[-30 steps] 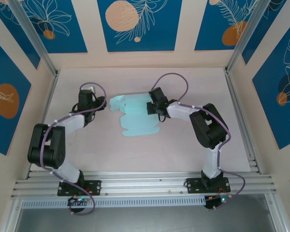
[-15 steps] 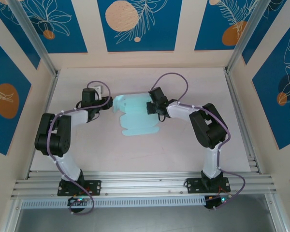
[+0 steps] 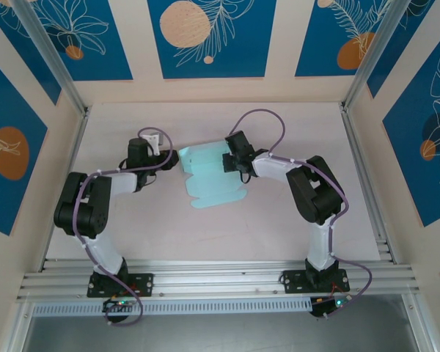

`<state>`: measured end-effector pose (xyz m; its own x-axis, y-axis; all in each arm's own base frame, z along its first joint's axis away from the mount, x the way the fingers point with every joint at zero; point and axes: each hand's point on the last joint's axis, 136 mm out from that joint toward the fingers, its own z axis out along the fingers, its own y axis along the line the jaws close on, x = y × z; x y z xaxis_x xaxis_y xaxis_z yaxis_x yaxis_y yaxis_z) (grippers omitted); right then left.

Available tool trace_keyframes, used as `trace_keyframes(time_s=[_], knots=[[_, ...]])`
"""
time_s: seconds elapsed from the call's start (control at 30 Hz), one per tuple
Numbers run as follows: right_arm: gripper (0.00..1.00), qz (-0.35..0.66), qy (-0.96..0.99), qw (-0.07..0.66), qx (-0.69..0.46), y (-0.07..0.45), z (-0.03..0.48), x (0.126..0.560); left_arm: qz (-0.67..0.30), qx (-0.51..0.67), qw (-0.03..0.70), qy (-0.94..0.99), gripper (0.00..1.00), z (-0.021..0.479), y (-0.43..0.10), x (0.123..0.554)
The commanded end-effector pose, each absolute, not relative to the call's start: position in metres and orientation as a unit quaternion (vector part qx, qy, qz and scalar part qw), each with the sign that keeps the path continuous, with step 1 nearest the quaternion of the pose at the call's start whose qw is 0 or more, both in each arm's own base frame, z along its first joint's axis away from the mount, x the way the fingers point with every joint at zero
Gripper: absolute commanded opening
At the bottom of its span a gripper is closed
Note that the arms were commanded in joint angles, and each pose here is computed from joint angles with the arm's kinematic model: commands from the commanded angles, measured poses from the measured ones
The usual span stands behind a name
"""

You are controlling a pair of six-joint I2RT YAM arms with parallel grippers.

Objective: Fold the paper box

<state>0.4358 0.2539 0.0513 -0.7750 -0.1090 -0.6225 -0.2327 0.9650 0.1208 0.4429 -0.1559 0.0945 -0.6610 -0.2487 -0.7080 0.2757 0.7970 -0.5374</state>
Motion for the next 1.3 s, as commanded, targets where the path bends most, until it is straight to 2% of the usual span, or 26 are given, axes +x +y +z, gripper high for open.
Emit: trace_keyframes(time_s=[0.0,0.1,0.23,0.57,0.7,0.8,1.27], knots=[[0.09,0.110,0.943,0.297,-0.105,0.266,0.040,0.427,-0.386,0.039,0.391,0.834,0.30,0.100,-0.194,0.428],[0.09,0.110,0.943,0.297,-0.105,0.266,0.040,0.427,-0.411,0.034,0.387,0.825,0.24,0.103,-0.199,0.427],[0.09,0.109,0.944,0.295,-0.103,0.265,0.040,0.426,-0.432,0.036,0.375,0.819,0.22,0.103,-0.204,0.419],[0.09,0.098,0.946,0.294,-0.099,0.259,0.042,0.423,-0.389,-0.025,0.354,0.850,0.08,0.069,-0.175,0.407],[0.09,0.100,0.944,0.296,-0.101,0.260,0.044,0.422,-0.369,-0.010,0.353,0.860,0.08,0.063,-0.171,0.410],[0.09,0.103,0.945,0.295,-0.100,0.261,0.043,0.422,-0.392,0.002,0.349,0.851,0.08,0.065,-0.180,0.415],[0.08,0.113,0.945,0.285,-0.111,0.274,0.040,0.419,-0.462,0.050,0.339,0.818,0.07,0.096,-0.255,0.398]])
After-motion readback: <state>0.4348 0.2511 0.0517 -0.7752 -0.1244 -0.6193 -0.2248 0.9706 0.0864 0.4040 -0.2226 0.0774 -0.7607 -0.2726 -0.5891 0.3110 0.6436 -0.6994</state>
